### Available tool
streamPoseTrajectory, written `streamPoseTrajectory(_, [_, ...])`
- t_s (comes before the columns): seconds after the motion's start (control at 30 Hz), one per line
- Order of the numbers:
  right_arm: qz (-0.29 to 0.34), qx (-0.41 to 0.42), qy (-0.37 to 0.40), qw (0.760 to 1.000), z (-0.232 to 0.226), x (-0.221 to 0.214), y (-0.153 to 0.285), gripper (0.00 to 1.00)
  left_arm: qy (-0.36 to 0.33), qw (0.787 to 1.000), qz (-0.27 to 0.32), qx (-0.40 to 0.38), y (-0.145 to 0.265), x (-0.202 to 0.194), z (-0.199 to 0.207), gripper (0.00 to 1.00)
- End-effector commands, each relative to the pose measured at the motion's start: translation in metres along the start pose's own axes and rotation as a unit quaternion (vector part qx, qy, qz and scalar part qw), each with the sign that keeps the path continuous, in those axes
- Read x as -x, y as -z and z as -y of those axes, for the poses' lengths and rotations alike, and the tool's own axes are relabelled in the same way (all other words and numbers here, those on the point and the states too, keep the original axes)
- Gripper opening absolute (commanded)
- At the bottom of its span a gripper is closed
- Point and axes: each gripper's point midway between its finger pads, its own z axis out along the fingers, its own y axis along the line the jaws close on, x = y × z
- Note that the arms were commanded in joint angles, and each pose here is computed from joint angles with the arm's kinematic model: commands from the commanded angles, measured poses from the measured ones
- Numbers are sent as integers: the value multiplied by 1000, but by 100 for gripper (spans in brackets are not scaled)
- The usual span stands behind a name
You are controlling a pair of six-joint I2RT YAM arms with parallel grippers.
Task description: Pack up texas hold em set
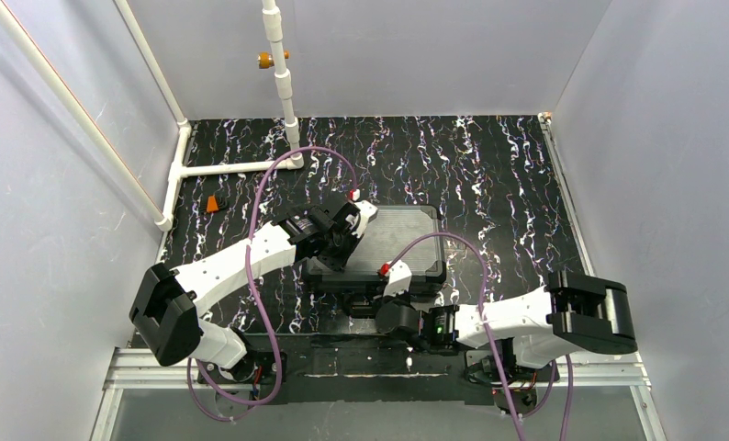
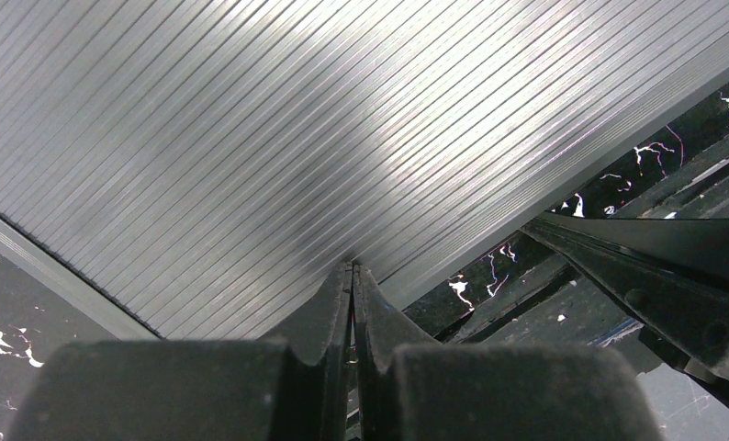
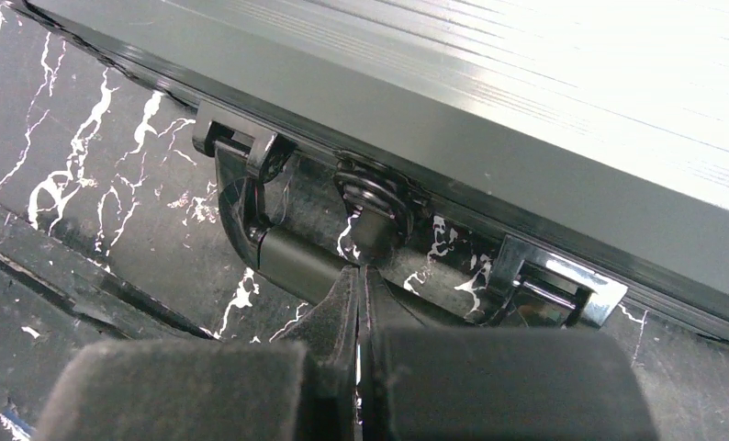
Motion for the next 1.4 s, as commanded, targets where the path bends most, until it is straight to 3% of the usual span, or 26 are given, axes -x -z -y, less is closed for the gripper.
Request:
streamPoseTrajectory(0.0, [38,-3,-14,999,-12,21,-5,1,-6,996,-93,16,-5,-50,-7,0])
streamPoseTrajectory(0.63, [15,-88,36,995,27,-23,-27,1,-5,995,-94,15,-5,-51,-6,0])
streamPoseTrajectory(1.03, [9,-197,87,977,72,-32,-19,1,-6,995,-97,20,-6,-52,-8,0])
streamPoseTrajectory(1.2, [3,-94,116,989,31,-9,-9,1,-5,995,-98,22,-7,-52,-9,0])
streamPoseTrajectory(1.37, [29,-20,84,996,0,26,16,1,-5,995,-102,22,-8,-53,-9,0])
